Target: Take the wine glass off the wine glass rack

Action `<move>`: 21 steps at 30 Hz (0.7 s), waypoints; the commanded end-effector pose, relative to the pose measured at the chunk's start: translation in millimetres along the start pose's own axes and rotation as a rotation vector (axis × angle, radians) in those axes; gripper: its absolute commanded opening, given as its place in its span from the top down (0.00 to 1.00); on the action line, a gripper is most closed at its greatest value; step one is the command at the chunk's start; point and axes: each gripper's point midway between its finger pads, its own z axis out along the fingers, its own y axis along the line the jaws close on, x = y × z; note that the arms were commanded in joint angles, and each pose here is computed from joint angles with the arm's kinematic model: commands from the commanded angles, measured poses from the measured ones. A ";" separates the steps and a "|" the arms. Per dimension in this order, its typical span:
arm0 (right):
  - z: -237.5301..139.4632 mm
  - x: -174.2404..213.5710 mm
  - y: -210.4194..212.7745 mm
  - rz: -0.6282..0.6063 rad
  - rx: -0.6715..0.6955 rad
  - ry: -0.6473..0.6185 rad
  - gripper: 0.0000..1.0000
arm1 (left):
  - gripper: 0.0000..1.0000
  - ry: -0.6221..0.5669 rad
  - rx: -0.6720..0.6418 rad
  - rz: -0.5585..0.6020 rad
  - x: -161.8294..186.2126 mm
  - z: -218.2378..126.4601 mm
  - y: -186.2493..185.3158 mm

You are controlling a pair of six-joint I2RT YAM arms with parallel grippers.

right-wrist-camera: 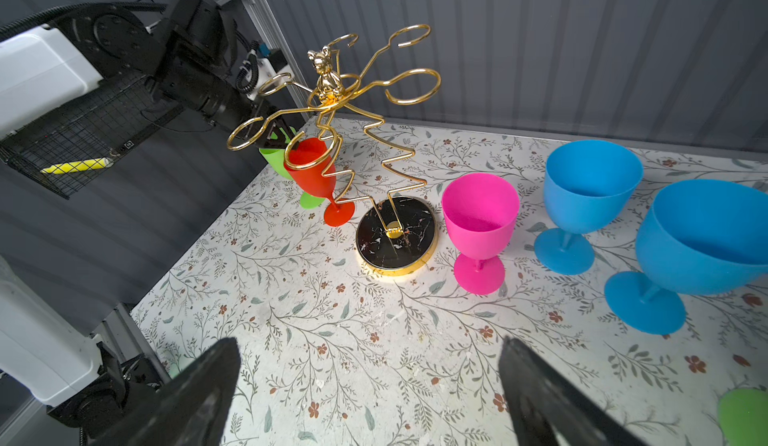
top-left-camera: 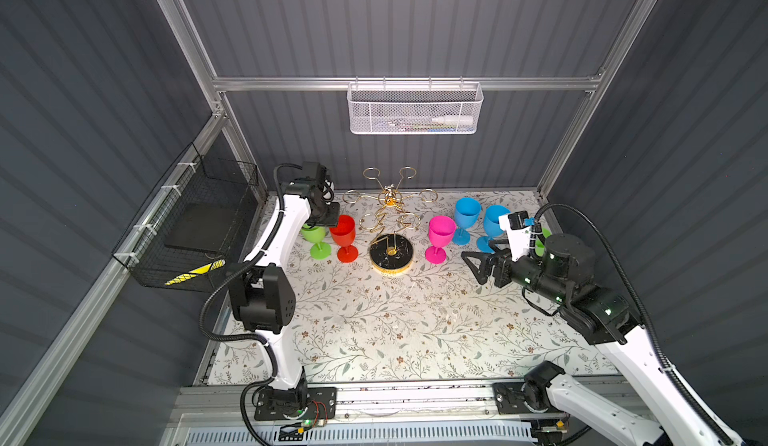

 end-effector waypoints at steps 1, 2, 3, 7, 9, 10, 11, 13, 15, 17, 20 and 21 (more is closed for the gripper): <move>-10.2 -13.5 -0.7 -0.025 0.020 -0.044 0.01 | 0.50 -0.094 0.048 -0.002 -10.6 -24.9 -7.3; -11.2 -14.2 -0.9 -0.028 0.021 -0.048 0.01 | 0.49 -0.120 0.058 0.000 -13.2 -29.8 -8.9; -12.0 -14.9 -0.3 -0.035 0.019 -0.053 0.01 | 0.49 -0.149 0.066 -0.004 -15.8 -37.1 -9.6; -18.2 -20.6 -2.3 -0.061 0.034 -0.096 0.01 | 0.48 -0.265 0.085 -0.003 -24.1 -67.3 -12.3; -21.0 -22.5 -5.3 -0.079 0.051 -0.120 0.01 | 0.46 -0.332 0.084 0.002 -26.0 -83.4 -12.7; -23.6 -23.9 -6.3 -0.088 0.058 -0.135 0.01 | 0.45 -0.378 0.081 0.002 -26.3 -94.2 -12.2; -24.6 -24.3 -7.7 -0.095 0.066 -0.144 0.01 | 0.44 -0.422 0.077 0.005 -26.6 -104.0 -12.1; -26.3 -24.5 -12.8 -0.102 0.094 -0.162 0.01 | 0.41 -0.521 0.061 0.007 -24.0 -125.0 -9.9; -25.6 -22.6 -20.6 -0.108 0.132 -0.170 0.01 | 0.38 -0.599 0.061 0.024 -17.7 -143.0 -11.3; -22.2 -16.9 -31.2 -0.110 0.179 -0.166 0.01 | 0.36 -0.669 0.052 0.035 -7.1 -157.7 -10.7; -13.2 -6.4 -49.5 -0.117 0.243 -0.163 0.01 | 0.29 -0.780 0.028 0.042 9.8 -177.0 -7.7; -10.1 -1.1 -57.7 -0.115 0.269 -0.159 0.01 | 0.26 -0.806 0.012 0.041 16.5 -178.5 -5.1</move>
